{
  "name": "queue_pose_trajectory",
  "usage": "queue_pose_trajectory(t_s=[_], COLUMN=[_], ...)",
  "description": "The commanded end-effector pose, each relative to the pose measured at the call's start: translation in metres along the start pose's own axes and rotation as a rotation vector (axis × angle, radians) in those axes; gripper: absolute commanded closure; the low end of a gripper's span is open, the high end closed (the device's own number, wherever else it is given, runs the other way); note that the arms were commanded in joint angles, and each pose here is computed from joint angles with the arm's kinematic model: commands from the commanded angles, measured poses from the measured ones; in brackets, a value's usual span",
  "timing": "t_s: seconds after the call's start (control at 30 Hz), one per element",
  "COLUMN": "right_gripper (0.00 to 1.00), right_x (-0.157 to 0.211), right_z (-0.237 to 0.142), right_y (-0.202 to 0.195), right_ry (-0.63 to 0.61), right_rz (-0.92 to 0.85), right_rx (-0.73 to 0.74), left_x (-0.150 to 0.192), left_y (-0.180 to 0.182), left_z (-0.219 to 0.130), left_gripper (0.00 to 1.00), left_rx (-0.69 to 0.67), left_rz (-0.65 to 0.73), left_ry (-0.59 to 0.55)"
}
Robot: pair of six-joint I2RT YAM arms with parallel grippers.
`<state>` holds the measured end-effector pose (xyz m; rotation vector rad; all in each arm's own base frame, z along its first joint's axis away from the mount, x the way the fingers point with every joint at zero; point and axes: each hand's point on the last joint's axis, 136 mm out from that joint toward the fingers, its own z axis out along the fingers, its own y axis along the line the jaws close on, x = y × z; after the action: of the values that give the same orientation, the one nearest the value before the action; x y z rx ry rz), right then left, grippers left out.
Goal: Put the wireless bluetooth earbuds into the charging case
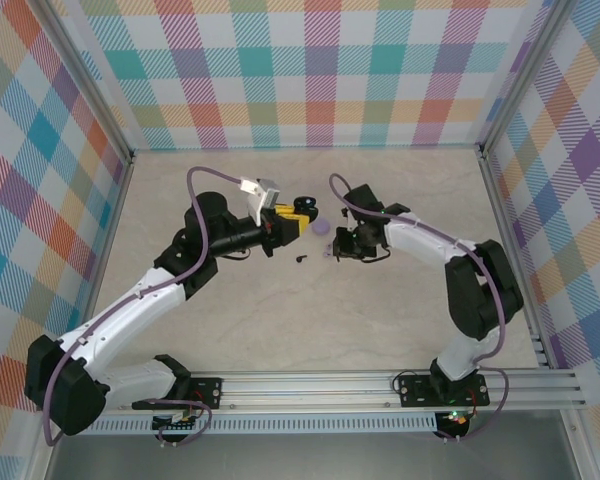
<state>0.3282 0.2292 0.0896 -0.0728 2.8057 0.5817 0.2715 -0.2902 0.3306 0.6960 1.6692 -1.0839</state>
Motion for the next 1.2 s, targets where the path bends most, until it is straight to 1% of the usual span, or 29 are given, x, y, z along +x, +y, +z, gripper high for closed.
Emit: queue_pose_trajectory(t_s=[0.0, 0.17, 0.27, 0.5, 0.7, 0.8, 0.97, 1.17], right_gripper=[0.83, 0.82, 0.82, 0.82, 0.81, 0.81, 0.81, 0.81], right_x=[-0.016, -0.023, -0.026, -0.028, -0.021, -0.020, -0.020, -0.018], right_z=[-0.026, -0.068, -0.097, -0.179, -0.236, -0.257, -0.277, -0.284], right_y=[0.019, 0.042, 0.057, 0.095, 0.124, 0.135, 0.150, 0.166], right_ry=[-0.108, -0.202, -0.264, -0.436, -0.521, -0.553, -0.584, -0.579], right_rz=[-0.017, -0.088, -0.131, -0.250, -0.347, -0.378, -0.412, -0.461], right_rx=[-0.106, -0.207, -0.270, -0.438, -0.575, -0.629, -0.704, -0.744], left_x=[-0.008, -0.010, -0.010, -0.009, -0.009, -0.008, -0.007, -0.006], left_y=[0.006, 0.015, 0.015, 0.004, -0.006, -0.013, -0.021, -0.023], left_z=[0.002, 0.001, 0.001, -0.003, -0.003, -0.002, -0.002, 0.002], left_gripper=[0.89, 0.89, 0.89, 0.89, 0.89, 0.89, 0.89, 0.89], left_rx=[-0.034, -0.081, -0.080, -0.027, 0.024, 0.067, 0.115, 0.133], left_rz=[-0.020, -0.029, -0.021, 0.055, 0.114, 0.140, 0.156, 0.150], left_ry=[-0.059, -0.084, -0.093, -0.105, -0.105, -0.100, -0.094, -0.075])
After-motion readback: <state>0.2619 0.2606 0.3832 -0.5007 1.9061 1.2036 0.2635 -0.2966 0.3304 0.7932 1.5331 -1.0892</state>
